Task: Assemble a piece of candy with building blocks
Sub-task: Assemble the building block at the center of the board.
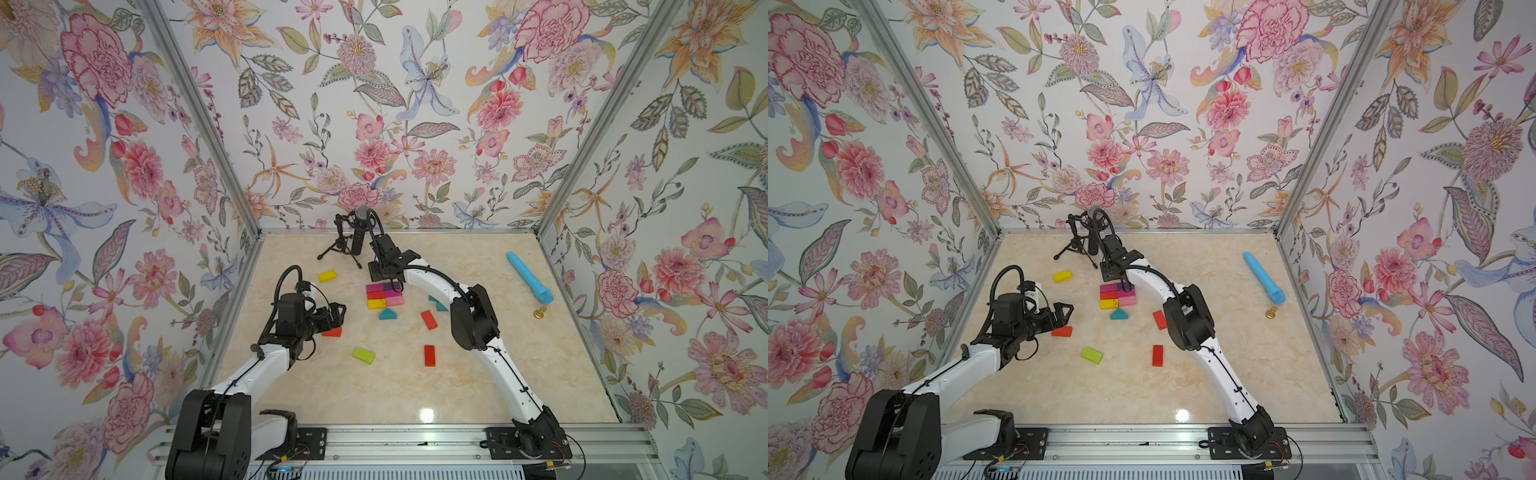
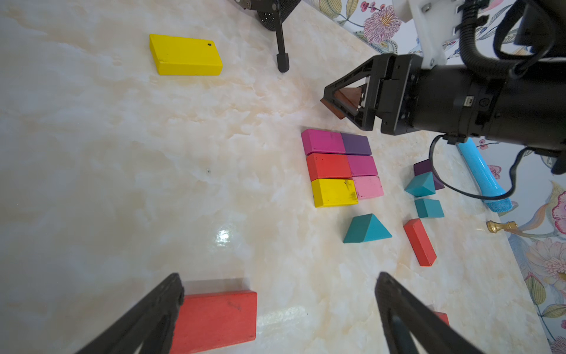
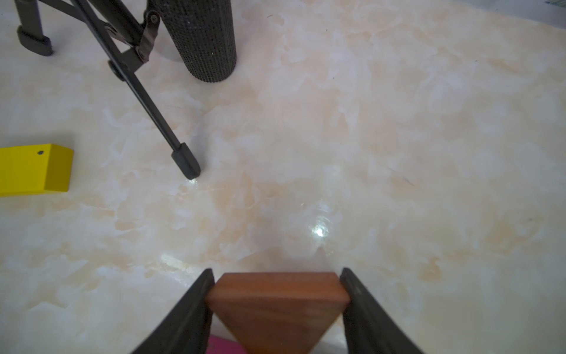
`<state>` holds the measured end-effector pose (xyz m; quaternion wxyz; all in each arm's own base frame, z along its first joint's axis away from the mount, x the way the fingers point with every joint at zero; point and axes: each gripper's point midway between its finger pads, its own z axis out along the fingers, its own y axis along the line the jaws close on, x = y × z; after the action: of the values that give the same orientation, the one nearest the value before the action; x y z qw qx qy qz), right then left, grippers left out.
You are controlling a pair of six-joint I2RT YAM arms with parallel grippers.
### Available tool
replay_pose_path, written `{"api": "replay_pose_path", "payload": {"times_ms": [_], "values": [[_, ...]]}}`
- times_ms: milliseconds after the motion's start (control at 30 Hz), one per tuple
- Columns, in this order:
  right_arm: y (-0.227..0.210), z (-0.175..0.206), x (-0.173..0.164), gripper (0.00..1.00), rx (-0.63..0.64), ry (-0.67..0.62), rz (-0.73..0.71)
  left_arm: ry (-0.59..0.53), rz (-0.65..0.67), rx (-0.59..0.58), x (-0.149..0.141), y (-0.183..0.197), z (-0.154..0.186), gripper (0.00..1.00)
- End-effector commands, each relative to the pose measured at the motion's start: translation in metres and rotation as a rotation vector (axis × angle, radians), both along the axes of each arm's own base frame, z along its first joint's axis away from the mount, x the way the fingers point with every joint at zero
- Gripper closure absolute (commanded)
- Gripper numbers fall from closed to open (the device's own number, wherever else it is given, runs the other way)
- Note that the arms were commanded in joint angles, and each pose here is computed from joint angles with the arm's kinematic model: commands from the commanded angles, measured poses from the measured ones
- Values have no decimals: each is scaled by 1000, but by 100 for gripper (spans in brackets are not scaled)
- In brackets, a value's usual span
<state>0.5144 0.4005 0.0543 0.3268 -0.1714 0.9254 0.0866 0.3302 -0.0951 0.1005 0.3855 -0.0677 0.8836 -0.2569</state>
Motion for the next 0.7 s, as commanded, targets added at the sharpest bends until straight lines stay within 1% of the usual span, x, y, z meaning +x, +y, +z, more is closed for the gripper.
{"api": "replay_pose_path", "payload": {"times_ms": [0,467,667], "values": [[-8,-7,2,55,-15,13,-37,-25,-9,-9,0,-4,8,1],[-14,-24,-8,54,-35,61,-46,-35,-9,-1,-1,-2,11,1],[-11,-25,-10,51,-34,61,-45,-33,-8,0,-2,-1,9,1]]}}
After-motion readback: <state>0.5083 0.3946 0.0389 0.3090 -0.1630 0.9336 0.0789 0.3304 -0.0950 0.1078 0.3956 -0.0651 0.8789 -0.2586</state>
